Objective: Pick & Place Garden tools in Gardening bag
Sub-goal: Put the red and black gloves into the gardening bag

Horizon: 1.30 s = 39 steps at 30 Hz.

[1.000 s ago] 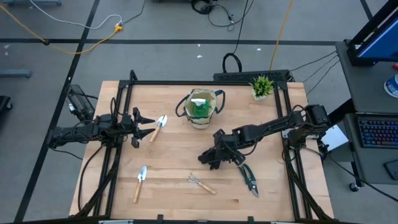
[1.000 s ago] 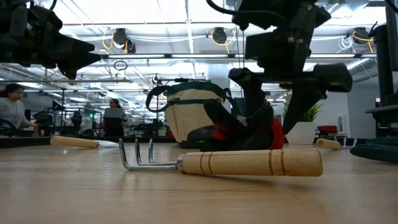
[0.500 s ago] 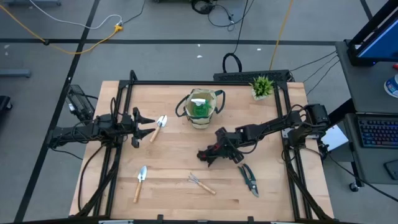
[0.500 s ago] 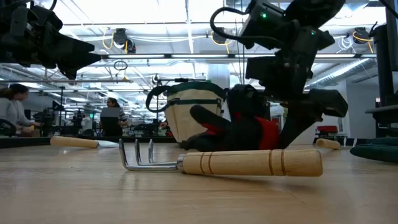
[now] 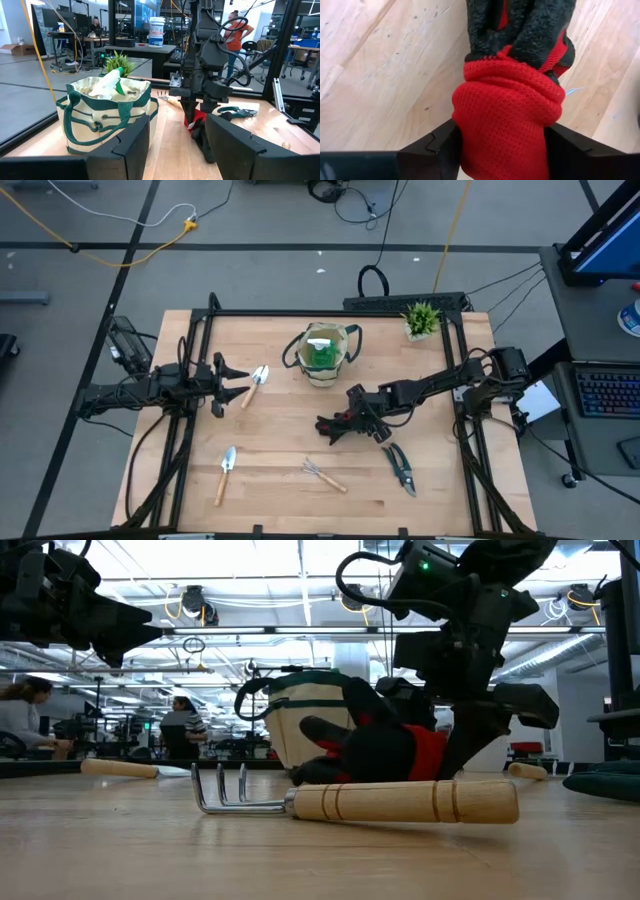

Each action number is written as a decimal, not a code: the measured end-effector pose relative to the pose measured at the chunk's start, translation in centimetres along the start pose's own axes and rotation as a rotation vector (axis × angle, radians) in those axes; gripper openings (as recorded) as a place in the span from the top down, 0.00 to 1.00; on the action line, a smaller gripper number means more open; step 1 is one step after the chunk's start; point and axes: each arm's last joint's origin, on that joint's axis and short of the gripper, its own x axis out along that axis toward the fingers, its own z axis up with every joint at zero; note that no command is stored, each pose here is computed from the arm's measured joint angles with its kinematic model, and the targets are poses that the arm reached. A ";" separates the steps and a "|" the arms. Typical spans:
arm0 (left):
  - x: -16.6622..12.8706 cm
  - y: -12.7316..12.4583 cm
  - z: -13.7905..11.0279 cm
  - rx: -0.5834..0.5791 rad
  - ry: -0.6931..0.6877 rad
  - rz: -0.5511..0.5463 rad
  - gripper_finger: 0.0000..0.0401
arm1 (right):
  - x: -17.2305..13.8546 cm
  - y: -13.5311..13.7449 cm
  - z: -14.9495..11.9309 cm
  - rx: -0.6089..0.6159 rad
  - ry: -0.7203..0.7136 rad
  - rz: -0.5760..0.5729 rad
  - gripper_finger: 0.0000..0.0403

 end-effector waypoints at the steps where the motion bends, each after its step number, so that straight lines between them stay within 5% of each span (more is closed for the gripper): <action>1: 0.0 0.0 0.0 0.000 0.000 0.000 0.50 | 0.0 0.0 0.0 0.000 0.000 -0.001 0.51; 15: 0.0 0.0 0.0 0.000 0.000 0.000 0.50 | -1.4 -0.9 0.9 0.069 -0.032 -0.079 0.84; 25: 0.0 0.0 0.0 -0.002 -0.001 -0.001 0.50 | -6.5 -1.8 2.4 0.084 -0.222 -0.185 0.85; 39: 0.0 0.0 0.1 -0.001 -0.011 -0.002 0.50 | -16.2 -3.8 3.1 0.023 -0.327 -0.913 0.86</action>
